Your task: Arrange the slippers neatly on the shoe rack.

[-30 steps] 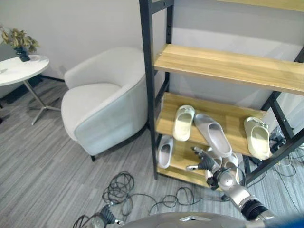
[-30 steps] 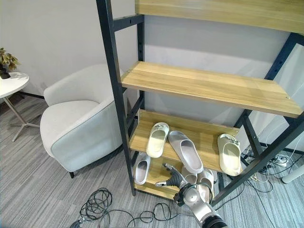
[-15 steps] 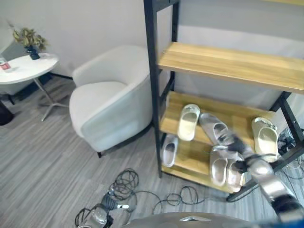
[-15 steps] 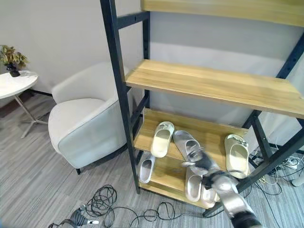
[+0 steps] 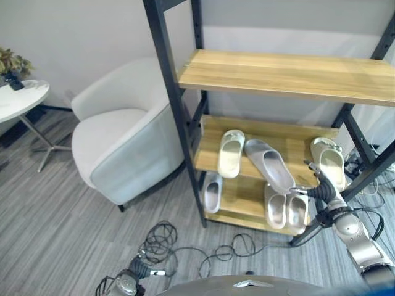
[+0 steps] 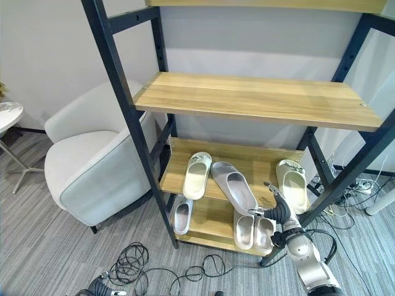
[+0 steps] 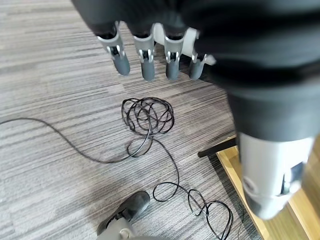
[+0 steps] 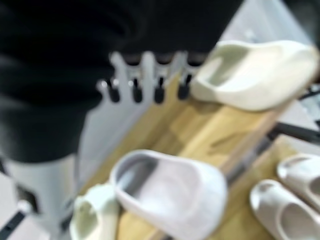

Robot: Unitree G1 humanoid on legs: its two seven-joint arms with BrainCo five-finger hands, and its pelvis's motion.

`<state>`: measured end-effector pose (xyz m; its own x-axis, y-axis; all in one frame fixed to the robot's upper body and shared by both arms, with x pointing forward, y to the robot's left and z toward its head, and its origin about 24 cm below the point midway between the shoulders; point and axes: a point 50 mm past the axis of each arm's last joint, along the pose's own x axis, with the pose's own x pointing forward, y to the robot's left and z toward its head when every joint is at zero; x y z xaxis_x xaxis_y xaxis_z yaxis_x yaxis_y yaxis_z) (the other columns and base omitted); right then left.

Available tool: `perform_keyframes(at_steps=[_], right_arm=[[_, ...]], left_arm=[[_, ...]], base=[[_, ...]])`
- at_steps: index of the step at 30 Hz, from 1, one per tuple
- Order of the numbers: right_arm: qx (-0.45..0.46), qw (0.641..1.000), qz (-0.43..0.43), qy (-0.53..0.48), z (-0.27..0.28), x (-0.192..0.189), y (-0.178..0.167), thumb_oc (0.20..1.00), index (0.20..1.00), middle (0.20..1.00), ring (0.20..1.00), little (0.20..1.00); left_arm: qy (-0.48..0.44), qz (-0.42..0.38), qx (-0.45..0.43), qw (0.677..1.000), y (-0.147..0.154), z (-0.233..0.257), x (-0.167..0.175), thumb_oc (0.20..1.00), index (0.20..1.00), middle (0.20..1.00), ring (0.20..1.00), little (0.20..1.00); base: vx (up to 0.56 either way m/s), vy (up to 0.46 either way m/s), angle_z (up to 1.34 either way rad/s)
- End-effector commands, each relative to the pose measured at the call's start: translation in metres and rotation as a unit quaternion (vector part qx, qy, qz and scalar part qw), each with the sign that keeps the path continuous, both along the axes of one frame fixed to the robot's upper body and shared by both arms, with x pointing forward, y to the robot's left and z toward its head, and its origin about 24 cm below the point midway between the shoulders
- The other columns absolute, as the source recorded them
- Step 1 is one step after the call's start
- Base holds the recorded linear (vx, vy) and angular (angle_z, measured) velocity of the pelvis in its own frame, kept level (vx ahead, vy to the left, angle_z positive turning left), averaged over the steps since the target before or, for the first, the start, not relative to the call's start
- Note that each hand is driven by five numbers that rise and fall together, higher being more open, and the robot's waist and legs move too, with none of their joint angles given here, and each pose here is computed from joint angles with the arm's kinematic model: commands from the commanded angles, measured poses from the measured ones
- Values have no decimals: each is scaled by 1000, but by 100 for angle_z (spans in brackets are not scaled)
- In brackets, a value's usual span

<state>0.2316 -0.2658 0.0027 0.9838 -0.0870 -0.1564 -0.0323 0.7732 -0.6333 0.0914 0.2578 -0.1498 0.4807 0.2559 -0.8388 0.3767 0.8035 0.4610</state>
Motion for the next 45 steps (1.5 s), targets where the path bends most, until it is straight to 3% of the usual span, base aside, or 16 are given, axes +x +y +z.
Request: perform_keyframes(at_steps=[1, 20, 34, 45], right_arm=[[-33, 996, 7, -87, 38, 31, 0, 1000, 1000, 1000, 1000, 1000], [-96, 990, -37, -102, 67, 80, -11, 1000, 1000, 1000, 1000, 1000], [-94, 983, -82, -135, 85, 94, -18, 1000, 1000, 1000, 1000, 1000], [-90, 983, -118, -111, 77, 96, -29, 1000, 1000, 1000, 1000, 1000]], left_arm=[[-11, -25, 13, 1000, -1, 3, 23, 1000, 1000, 1000, 1000, 1000], [-15, -14, 14, 1000, 0, 5, 33, 1000, 1000, 1000, 1000, 1000], [-61, -6, 6, 998, -3, 14, 57, 1000, 1000, 1000, 1000, 1000], [-51, 3, 9, 999, 0, 12, 51, 1000, 1000, 1000, 1000, 1000]], base=[[23, 3, 8], [15, 1, 5], [7, 0, 2], [18, 4, 0]])
